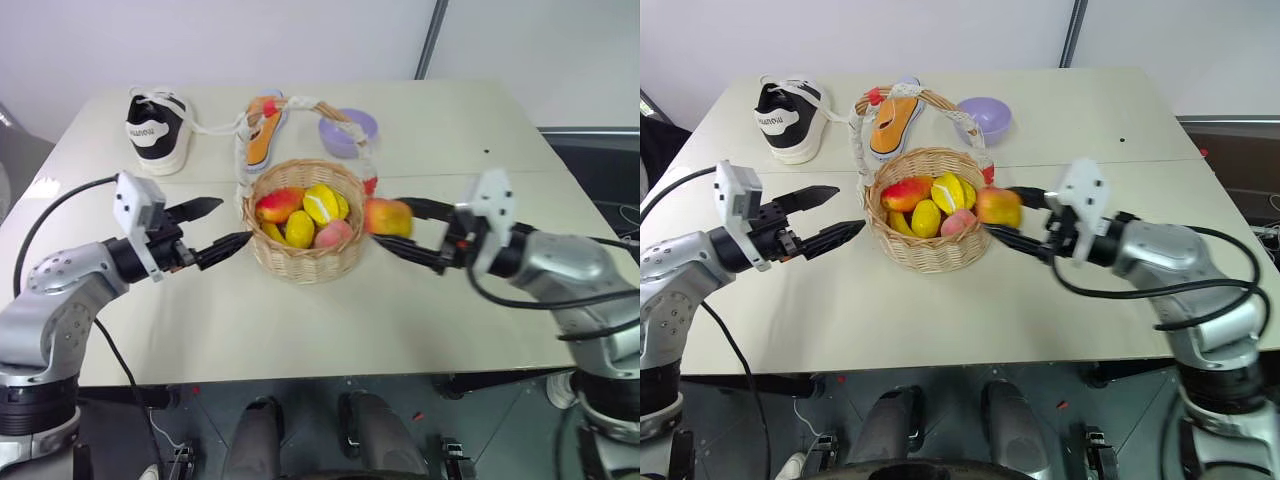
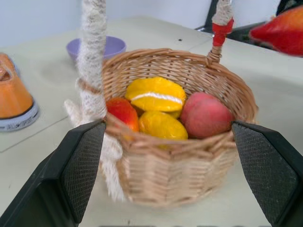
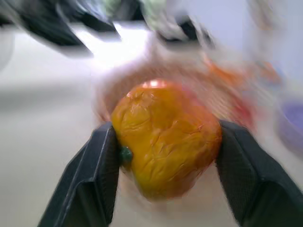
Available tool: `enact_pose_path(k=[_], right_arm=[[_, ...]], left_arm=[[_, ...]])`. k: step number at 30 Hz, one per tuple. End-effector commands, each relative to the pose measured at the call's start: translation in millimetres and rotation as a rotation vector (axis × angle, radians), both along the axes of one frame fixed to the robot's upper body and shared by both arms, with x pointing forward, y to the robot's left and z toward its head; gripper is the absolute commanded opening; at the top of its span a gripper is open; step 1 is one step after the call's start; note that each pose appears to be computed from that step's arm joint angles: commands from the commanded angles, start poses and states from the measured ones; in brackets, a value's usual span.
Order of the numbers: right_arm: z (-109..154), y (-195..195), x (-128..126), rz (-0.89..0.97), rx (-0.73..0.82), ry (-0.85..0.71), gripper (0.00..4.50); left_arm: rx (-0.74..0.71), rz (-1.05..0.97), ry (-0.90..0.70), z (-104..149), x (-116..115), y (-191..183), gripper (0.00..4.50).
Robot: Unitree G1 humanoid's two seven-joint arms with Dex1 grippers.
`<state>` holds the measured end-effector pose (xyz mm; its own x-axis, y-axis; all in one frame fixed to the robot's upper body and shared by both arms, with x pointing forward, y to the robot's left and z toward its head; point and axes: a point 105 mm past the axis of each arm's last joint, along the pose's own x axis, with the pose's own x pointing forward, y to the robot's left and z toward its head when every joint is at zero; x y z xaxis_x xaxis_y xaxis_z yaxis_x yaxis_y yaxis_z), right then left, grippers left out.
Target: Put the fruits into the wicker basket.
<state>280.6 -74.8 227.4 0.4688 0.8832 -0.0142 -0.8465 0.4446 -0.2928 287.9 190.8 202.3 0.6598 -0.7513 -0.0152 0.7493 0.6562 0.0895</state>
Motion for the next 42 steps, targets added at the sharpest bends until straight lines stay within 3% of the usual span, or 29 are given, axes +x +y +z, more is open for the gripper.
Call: enact_pose_path(k=[1, 6, 10, 11, 14, 16, 20, 26, 32, 35, 42], right_arm=[[0, 27, 23, -0.108, 0.029, -0.006, 2.33], [-10, 41, 51, -0.232, 0.039, 0.006, 2.33], [-5, 48, 50, -0.216, 0.028, -0.066, 4.32], [1, 48, 45, -0.190, 0.044, -0.086, 4.46], [11, 37, 24, -0.091, 0.096, -0.094, 4.46], [10, 14, 7, -0.043, 0.168, -0.016, 4.46], [-1, -23, -4, -0.094, 0.188, 0.067, 4.46], [-10, -45, 42, -0.352, 0.229, 0.047, 4.46], [-26, -32, 75, -0.380, 0.252, 0.055, 4.46], [-25, -31, 84, -0.398, 0.279, 0.058, 3.66], [-12, -36, 77, -0.373, 0.336, 0.038, 0.02]], left_arm=[[-0.032, -0.022, -0.069, 15, -10, 1, 4.50], [-0.035, -0.024, -0.061, 11, -16, -3, 4.50], [-0.043, -0.013, -0.061, 10, -18, -7, 4.50], [-0.045, -0.013, -0.060, 10, -19, -8, 4.50], [-0.048, -0.011, -0.058, 9, -20, -10, 4.50], [-0.056, -0.014, -0.056, 9, -21, -11, 4.50], [-0.075, -0.044, -0.050, 9, -21, -16, 4.50], [-0.097, -0.086, -0.063, 13, -14, -26, 4.50], [-0.106, -0.110, -0.071, 14, -13, -35, 4.50], [-0.107, -0.113, -0.073, 14, -15, -37, 4.50], [-0.120, -0.102, -0.067, 9, -21, -39, 4.50]])
